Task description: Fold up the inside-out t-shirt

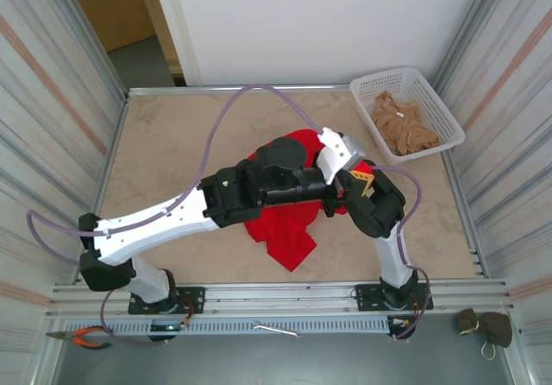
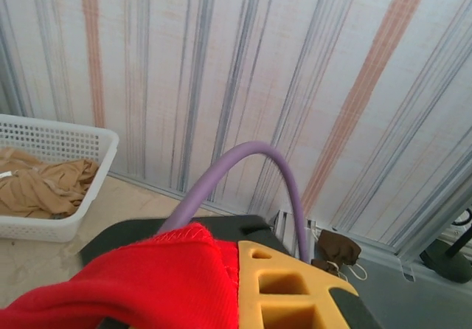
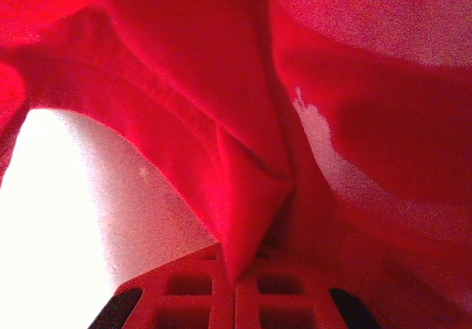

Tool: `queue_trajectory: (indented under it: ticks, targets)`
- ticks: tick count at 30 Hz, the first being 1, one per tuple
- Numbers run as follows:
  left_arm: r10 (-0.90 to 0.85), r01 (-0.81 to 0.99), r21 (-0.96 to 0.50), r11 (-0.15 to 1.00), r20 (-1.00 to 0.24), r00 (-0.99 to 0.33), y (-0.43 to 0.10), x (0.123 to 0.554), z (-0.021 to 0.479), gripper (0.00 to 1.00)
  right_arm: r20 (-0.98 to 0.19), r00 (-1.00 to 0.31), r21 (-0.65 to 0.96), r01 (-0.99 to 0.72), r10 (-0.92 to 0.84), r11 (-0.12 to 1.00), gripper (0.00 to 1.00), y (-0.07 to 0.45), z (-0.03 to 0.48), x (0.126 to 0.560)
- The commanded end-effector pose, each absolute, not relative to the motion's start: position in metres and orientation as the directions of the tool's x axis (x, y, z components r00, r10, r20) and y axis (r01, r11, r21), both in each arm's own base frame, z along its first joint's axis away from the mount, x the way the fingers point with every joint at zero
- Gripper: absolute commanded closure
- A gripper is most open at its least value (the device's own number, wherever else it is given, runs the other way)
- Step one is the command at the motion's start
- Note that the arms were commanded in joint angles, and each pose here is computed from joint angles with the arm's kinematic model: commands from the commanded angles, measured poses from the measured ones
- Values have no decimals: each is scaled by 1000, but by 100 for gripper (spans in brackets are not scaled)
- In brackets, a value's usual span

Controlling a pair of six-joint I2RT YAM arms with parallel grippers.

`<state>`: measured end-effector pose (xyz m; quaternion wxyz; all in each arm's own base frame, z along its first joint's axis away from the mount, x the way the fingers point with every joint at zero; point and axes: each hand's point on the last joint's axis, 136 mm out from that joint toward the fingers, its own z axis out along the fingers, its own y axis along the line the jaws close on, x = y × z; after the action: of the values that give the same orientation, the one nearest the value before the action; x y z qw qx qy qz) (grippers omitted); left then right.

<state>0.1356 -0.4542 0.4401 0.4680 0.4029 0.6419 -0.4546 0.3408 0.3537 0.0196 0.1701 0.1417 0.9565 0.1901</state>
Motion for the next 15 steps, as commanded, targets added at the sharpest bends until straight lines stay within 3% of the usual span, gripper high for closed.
queue_trajectory:
  ticks: [1,4,9,15]
  targets:
    - [-14,912,-270,309,-960,-280,-427,156,459,100,-229,-948,460,94,220,883,100,356,11,328]
    - [-85,842,-345,414,-936,-342,-388,198,451,100,-279,-948,552,-26,155,834,100,369,52,333]
    - [-304,522,-516,679,-845,-440,-261,300,398,100,-353,-933,619,-170,77,767,100,372,117,323]
    - [-562,49,-670,741,-658,-500,-112,366,274,100,-394,-916,677,-235,74,698,100,362,177,305]
